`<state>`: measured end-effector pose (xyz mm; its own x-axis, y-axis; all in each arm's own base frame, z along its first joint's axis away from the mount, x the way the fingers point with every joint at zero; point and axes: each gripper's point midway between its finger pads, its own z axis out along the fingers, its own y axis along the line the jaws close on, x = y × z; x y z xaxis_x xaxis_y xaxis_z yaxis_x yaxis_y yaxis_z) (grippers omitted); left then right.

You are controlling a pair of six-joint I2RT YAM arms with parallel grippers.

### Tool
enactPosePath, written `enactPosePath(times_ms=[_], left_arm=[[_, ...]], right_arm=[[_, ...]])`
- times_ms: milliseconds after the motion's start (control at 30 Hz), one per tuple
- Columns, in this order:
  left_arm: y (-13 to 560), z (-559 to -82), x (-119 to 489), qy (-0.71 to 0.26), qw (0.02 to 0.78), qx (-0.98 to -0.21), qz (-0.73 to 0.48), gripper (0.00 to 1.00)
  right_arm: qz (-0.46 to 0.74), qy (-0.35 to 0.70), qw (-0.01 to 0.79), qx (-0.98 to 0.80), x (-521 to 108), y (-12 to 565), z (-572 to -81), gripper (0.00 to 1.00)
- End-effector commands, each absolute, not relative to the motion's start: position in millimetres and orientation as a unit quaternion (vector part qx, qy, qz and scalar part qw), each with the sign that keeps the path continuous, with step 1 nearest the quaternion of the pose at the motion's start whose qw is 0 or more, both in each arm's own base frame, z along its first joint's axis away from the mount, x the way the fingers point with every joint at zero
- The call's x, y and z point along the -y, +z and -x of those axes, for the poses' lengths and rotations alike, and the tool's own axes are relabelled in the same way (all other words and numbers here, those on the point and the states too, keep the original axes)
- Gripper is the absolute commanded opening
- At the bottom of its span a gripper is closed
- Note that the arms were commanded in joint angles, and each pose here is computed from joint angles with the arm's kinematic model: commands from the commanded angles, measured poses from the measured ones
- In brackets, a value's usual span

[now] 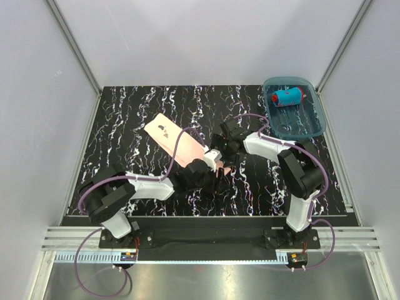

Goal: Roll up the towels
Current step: Roll the towel

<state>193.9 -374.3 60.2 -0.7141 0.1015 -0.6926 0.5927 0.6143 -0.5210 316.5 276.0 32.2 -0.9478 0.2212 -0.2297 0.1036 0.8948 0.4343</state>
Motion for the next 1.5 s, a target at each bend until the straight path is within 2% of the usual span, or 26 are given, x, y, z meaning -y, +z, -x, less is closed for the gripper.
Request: enactPosePath(times_ms=[0, 267, 467, 833, 1100, 1300, 1467], left_arm=[[76, -217, 366, -0.365, 0.382, -0.833, -0.167, 0.59], [59, -226, 347, -0.315, 0.384, -0.858, -0.132, 0.57], [83, -232, 337, -0.312, 0.42, -0.843, -0.124, 0.57], [68, -237, 346, -0.293, 0.404, -0.855, -0.142, 0.57], [40, -231, 331, -0.264, 0.386, -0.874, -0.133, 0.56], [32, -223, 329, -0.277, 0.372, -0.877, -0.124, 0.56], [28, -216, 333, -0.295, 0.356, -0.878, -0.123, 0.56]], right_arm=[[-0.075, 0.216, 0.133, -0.965, -274, 23, -313, 0.92], [-0.075, 0.216, 0.127, -0.965, -274, 19, -311, 0.92], [-0.076, 0.211, 0.121, -0.967, -271, 13, -307, 0.92], [-0.076, 0.211, 0.12, -0.967, -271, 11, -306, 0.93], [-0.076, 0.208, 0.121, -0.968, -268, 11, -304, 0.93], [-0.075, 0.205, 0.125, -0.968, -266, 14, -304, 0.94], [-0.067, 0.209, 0.143, -0.965, -263, 31, -307, 1.0]])
